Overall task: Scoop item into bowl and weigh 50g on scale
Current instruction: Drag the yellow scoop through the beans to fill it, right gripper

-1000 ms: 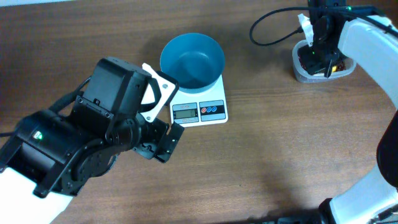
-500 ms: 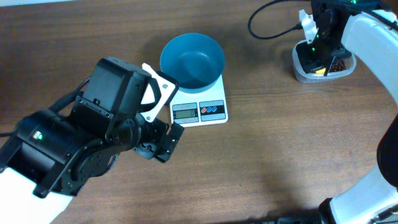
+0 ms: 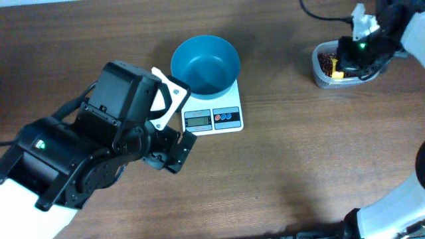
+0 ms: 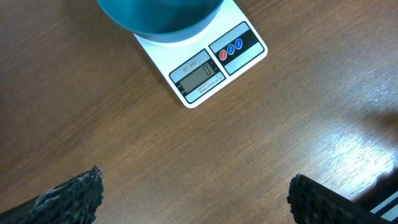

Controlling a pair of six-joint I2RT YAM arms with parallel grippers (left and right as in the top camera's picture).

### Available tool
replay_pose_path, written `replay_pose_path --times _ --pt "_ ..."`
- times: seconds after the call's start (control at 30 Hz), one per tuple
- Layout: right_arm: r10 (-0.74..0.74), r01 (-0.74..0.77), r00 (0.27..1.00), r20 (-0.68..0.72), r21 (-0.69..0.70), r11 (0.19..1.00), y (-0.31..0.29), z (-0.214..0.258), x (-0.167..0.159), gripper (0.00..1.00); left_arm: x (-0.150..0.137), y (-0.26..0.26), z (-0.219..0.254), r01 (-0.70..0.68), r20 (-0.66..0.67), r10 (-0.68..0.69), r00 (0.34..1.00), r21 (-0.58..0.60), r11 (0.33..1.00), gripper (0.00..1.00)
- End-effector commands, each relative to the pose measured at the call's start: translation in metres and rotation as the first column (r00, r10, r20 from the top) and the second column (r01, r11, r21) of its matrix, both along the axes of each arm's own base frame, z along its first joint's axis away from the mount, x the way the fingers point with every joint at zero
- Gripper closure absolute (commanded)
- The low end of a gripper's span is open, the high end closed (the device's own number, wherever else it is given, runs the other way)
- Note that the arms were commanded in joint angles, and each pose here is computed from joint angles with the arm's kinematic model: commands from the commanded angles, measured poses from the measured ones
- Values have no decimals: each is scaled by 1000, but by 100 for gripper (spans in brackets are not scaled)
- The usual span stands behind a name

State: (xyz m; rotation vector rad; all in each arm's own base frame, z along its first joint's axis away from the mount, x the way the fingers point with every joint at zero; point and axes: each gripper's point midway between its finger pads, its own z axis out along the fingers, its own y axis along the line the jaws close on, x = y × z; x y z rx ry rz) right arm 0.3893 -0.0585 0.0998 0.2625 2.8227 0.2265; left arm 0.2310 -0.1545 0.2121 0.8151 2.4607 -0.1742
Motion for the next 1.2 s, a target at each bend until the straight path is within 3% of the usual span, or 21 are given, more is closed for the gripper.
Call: replay_pose_path --times 0.0,0.4,0.83,1.17 --pt "-3 -4 999 40 195 981 19 10 5 96 4 0 9 -1 27 1 1000 -6 1000 1" --pt "-52 75 996 -78 328 942 17 -34 2 96 4 0 9 -1 27 1 1000 -6 1000 1" --pt "-61 93 993 -104 333 939 14 -36 -3 96 4 0 9 -1 27 1 1000 -6 1000 1" --pt "-199 232 972 -125 366 901 -35 -34 -18 96 4 0 9 -2 27 2 1000 -6 1000 1"
